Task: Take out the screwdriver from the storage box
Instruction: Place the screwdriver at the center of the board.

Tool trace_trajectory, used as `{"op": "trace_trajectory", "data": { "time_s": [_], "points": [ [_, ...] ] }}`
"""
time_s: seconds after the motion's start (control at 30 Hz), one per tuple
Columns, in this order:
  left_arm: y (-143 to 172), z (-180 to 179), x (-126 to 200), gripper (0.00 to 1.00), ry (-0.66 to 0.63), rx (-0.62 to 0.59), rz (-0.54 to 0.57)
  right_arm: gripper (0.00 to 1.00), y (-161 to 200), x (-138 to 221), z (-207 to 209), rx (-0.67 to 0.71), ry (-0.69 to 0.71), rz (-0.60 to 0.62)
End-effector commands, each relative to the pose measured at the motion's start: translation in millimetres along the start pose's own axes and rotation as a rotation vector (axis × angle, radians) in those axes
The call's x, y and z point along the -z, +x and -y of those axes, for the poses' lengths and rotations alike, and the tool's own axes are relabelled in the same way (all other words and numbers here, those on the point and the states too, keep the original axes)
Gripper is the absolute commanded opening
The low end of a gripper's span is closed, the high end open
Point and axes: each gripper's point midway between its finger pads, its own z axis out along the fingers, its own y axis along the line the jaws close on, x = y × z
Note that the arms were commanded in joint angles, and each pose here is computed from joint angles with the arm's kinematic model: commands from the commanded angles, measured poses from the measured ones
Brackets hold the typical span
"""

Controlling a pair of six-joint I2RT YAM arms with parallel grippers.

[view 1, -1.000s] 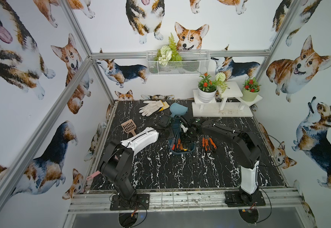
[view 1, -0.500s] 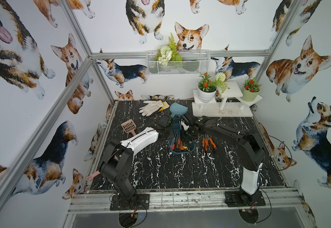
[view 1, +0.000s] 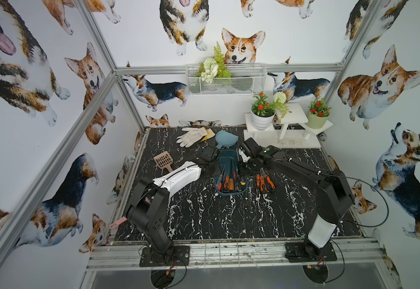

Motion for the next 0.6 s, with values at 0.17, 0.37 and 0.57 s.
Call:
{"op": "trace_trajectory", "data": {
  "time_s": [0.17,0.37,0.57],
  "points": [
    [-7.5,5.1,1.8,0.0,0.018,0.013,0.029,0.0,4.2,15.7,38.3,-0.057,0.064,0.038],
    [-7.7,2.7,3.8,0.0,0.008,0.011,0.034,0.0,8.4,10.4,55.0,-0.069,0.113,0.019],
    [-9.0,2.7,6.6,0.0,0.009,0.006,0.04,0.0,14.8,-9.8,66.4,-0.098,0.157,-0.024]
  ]
}}
